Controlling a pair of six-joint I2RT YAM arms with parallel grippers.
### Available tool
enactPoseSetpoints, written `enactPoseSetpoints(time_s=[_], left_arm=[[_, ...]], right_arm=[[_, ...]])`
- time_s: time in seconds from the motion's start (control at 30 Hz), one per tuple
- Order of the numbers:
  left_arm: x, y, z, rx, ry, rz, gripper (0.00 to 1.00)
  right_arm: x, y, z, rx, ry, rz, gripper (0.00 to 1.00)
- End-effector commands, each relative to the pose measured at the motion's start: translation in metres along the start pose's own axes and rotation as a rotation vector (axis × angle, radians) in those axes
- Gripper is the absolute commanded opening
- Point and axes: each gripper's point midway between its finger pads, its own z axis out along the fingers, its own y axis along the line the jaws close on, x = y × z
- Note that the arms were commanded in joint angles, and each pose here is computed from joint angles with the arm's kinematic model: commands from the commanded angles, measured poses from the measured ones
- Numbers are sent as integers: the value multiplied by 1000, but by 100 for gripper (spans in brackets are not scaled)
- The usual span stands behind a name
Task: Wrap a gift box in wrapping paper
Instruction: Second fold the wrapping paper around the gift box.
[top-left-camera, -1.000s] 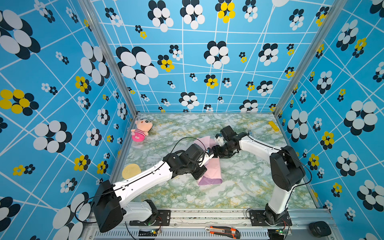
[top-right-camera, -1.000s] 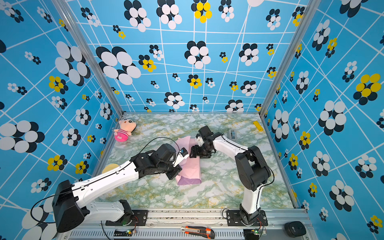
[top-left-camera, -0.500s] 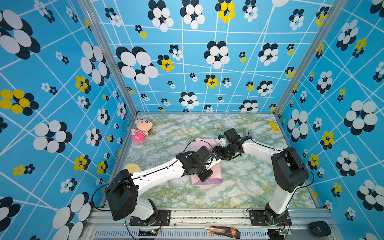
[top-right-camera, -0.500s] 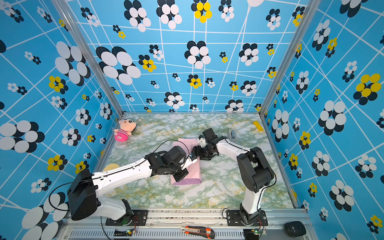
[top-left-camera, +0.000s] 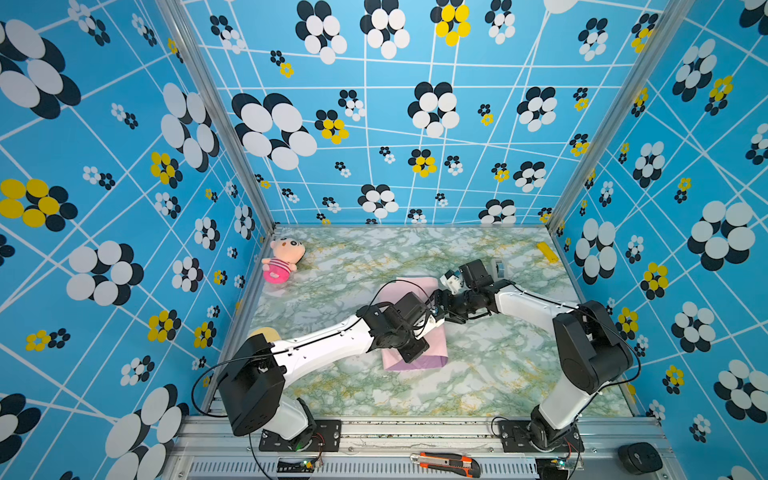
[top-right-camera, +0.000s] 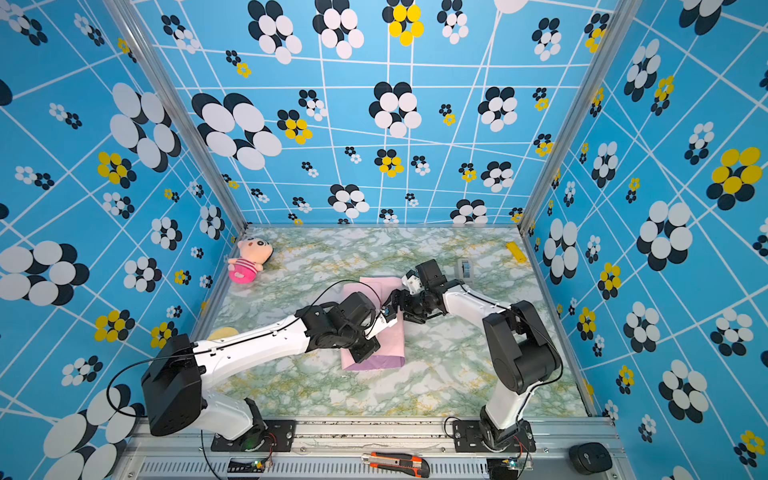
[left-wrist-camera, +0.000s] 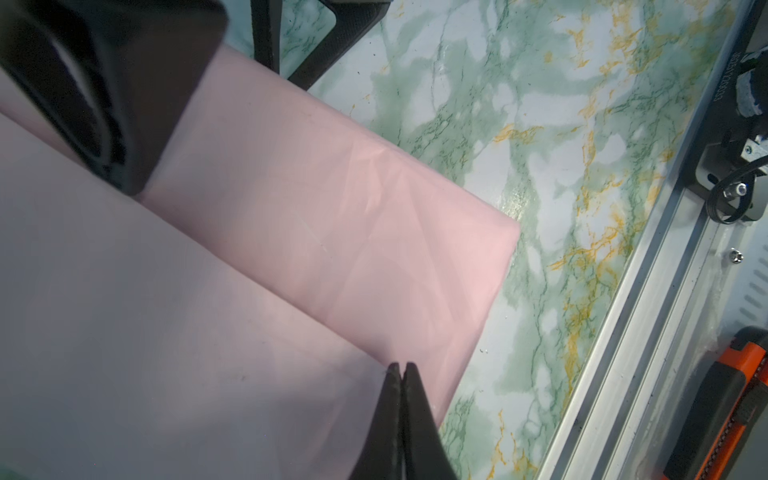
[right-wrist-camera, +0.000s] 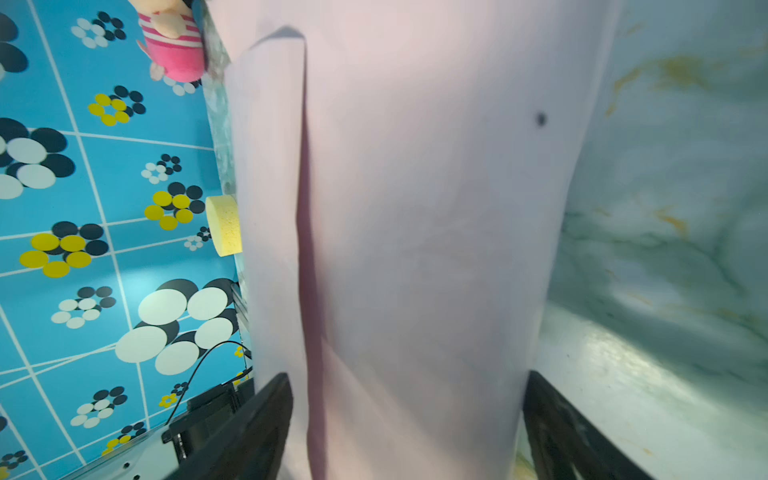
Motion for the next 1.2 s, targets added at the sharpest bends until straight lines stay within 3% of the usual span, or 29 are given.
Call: enactPoseSetpoints(time_s=[0.0, 0.43, 0.6, 0.67, 0.77, 0.87, 0.97, 1.17], left_arm=[[-7, -1, 2, 7, -10, 30, 1], [-21, -7, 8, 44, -38, 60, 0], [-26, -8, 12, 50, -40, 66, 3], [-29, -8, 11, 48, -48, 59, 9], [-37, -6, 1, 35, -78, 32, 27], [-47, 6, -21, 22, -134, -75, 39], [-48, 35, -49, -8, -208, -281, 48], [0, 100, -83, -87, -347, -774, 57]], right_arm=[[-2, 16, -3, -50, -7, -9, 89], [5, 1, 13, 161, 58, -67, 88], [6, -15, 18, 243, 72, -61, 79], [7, -21, 19, 271, 74, -56, 73], [8, -25, 20, 281, 73, -52, 67], [8, -25, 21, 274, 71, -47, 63], [7, -23, 21, 269, 66, -48, 61], [9, -22, 20, 259, 61, -44, 60]])
